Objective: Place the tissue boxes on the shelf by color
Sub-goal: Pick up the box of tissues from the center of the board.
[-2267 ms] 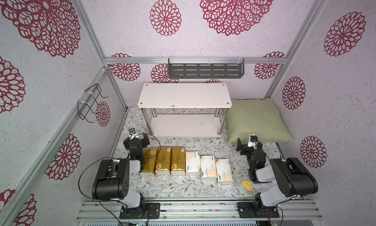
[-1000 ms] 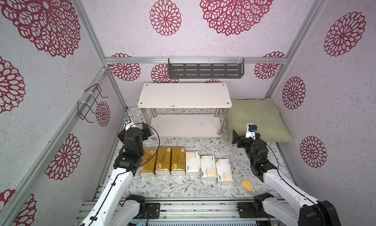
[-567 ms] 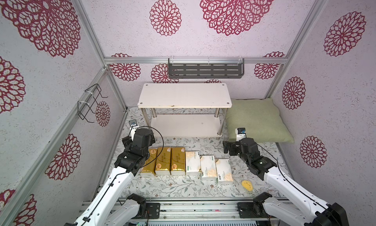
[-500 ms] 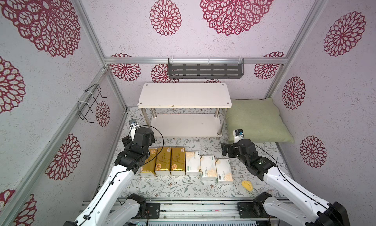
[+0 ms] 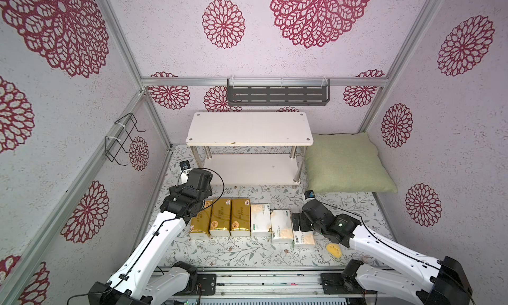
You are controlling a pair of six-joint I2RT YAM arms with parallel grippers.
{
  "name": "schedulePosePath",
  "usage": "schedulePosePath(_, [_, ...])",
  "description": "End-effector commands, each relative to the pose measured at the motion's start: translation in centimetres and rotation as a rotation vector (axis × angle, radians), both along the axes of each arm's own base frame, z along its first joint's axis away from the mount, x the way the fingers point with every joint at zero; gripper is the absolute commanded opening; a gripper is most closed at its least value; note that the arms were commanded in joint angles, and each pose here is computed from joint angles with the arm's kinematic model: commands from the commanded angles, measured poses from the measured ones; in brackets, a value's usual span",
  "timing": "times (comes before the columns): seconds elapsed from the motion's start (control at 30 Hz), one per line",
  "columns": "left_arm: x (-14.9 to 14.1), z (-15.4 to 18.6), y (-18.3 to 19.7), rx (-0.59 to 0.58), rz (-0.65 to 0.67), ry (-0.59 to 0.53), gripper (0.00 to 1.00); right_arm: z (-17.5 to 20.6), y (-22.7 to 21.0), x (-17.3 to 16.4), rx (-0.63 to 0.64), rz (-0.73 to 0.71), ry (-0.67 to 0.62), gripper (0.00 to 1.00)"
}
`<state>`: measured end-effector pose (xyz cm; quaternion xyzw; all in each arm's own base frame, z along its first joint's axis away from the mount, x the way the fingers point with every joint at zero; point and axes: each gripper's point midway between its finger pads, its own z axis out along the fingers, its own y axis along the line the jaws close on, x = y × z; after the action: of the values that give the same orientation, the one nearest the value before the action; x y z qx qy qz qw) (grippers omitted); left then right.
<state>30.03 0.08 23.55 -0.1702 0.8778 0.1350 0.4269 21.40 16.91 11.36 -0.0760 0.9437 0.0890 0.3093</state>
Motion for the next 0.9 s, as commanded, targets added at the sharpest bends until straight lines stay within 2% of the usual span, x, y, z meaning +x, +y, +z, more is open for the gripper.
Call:
schedulePosePath(0.0, [-0.6,0.4,-0.2,-0.020,-0.014,0.008,0.97,-0.8,-0.3,-0.9,-0.006,-0.054,0.027,0.99])
schedulePosePath(0.27, [-1.2,0.4,-0.1,-0.031,-0.020,-0.003,0.97,-2.9,-0.6,-2.9,-0.010,-0.075,0.073,0.99])
schedulePosePath(0.57, [-0.6,0.2,-0.3,-0.035,-0.026,0.009,0.97,-3.3,-1.4,-4.4,0.002,-0.088,0.091,0.99])
schedulePosePath(0.87, [-0.5,-0.1,-0.2,-0.046,-0.019,0.010,0.97,-5.4,-1.4,-4.6,-0.002,-0.094,0.098,0.99])
